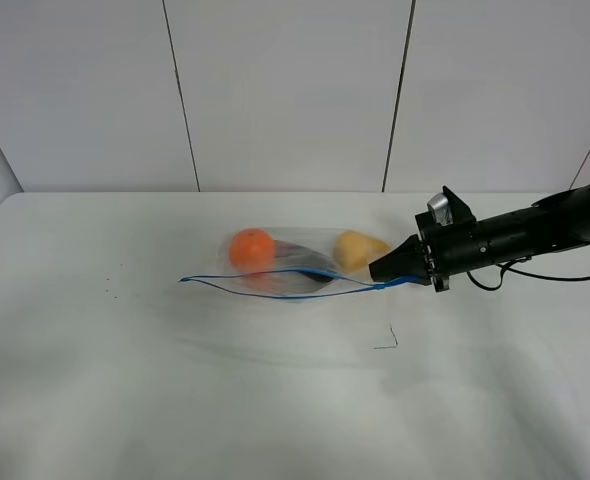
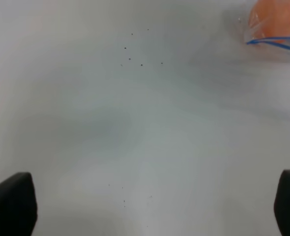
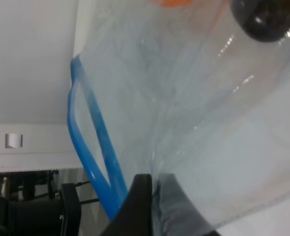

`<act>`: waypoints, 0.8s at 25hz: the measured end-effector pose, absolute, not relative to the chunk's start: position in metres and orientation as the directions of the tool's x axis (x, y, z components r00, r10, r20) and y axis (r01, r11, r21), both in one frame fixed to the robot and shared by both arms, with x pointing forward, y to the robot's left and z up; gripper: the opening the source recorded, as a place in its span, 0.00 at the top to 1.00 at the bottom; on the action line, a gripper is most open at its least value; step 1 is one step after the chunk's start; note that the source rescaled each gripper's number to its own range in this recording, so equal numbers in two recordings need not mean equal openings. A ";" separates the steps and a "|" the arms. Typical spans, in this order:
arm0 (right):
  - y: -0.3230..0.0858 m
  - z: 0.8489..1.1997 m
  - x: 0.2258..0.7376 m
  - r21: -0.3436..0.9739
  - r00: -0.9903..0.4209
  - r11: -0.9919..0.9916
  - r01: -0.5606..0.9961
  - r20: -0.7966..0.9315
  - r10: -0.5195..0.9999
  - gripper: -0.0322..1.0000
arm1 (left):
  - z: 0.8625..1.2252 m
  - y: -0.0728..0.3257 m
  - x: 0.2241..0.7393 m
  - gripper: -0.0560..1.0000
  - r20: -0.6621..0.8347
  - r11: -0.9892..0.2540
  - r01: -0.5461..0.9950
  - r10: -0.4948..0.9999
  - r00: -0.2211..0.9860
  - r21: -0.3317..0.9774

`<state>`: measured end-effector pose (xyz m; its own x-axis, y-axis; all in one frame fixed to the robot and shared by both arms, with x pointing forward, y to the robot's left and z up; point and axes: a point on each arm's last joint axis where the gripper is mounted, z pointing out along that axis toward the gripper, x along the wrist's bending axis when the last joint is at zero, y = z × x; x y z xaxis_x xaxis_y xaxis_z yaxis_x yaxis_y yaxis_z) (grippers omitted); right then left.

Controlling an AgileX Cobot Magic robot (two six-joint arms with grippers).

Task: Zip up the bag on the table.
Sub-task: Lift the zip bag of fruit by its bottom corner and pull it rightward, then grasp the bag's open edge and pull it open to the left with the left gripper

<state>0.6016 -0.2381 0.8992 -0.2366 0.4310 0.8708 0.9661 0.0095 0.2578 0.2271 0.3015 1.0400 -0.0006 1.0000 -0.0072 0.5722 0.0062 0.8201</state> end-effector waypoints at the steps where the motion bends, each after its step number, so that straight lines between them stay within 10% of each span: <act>1: -0.238 0.902 0.601 0.265 -0.245 0.015 0.964 0.867 0.434 0.97 | 1.040 0.302 0.227 0.00 -0.007 0.006 0.572 1.000 -0.001 0.820; 13: -0.239 0.903 0.600 0.247 -0.231 0.022 0.969 0.867 0.441 0.97 | 1.045 0.290 0.234 0.00 -0.107 0.040 0.590 0.991 0.079 0.806; 20: -0.239 0.903 0.600 0.228 -0.211 0.016 0.974 0.871 0.443 0.97 | 1.079 0.282 0.292 0.01 -0.020 -0.146 0.616 0.967 0.254 0.775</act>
<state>0.5995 -0.2386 0.9032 -0.2112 0.4432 0.8712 0.9736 0.0161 0.2278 0.2919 0.2825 1.0790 0.2537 0.9671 -0.0199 0.6155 -0.1456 0.7745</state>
